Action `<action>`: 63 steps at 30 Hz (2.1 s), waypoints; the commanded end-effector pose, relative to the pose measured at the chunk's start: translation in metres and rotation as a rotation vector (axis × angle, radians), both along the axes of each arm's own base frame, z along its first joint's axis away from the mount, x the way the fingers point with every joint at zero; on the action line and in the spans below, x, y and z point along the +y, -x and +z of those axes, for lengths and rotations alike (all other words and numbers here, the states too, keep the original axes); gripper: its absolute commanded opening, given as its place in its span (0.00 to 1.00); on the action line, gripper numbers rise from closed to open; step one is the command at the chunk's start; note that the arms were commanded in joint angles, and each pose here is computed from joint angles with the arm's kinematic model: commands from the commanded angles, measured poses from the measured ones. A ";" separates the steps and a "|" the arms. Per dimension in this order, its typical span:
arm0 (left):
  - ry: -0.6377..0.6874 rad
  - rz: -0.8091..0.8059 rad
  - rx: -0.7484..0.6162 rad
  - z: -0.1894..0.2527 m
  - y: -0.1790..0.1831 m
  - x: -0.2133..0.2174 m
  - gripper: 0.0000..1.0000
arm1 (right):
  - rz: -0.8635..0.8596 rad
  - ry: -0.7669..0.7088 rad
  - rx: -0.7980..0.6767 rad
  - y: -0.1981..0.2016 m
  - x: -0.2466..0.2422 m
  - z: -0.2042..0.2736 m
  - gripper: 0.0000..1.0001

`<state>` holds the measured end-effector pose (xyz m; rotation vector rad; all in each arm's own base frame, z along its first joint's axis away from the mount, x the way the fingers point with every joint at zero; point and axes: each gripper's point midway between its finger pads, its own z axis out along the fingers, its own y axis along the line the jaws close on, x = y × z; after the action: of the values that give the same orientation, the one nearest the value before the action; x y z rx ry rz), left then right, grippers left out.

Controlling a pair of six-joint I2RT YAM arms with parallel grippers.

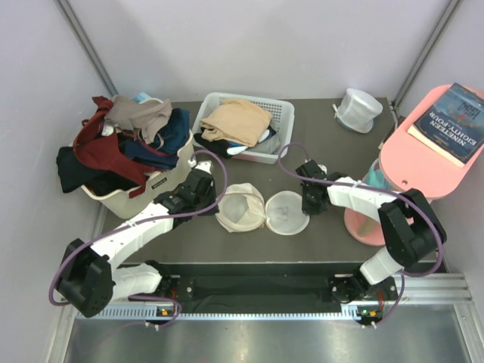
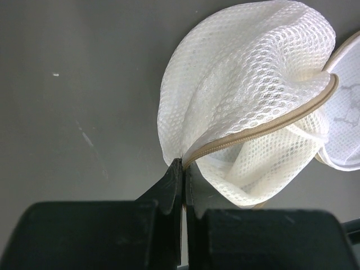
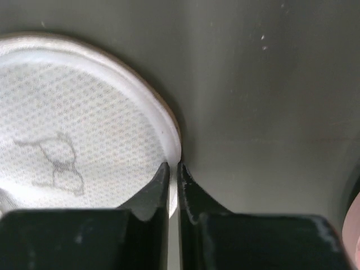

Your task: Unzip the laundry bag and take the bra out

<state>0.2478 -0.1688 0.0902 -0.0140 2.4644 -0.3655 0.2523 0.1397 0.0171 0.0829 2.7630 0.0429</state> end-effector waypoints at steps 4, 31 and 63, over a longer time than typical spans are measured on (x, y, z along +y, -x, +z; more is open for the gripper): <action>0.091 -0.051 -0.016 0.006 -0.013 -0.026 0.00 | -0.010 0.122 -0.054 -0.020 -0.025 0.032 0.00; 0.298 -0.120 0.062 -0.031 -0.042 -0.095 0.00 | 0.416 0.062 -0.243 -0.028 0.177 0.141 0.00; 0.191 0.263 -0.320 0.118 0.001 0.044 0.99 | 0.271 -0.367 -0.500 0.008 0.092 0.202 1.00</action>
<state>0.2449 -0.1519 0.1707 -0.3308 2.1556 -0.5717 0.2381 0.2496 0.1880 -0.2885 2.3670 0.5080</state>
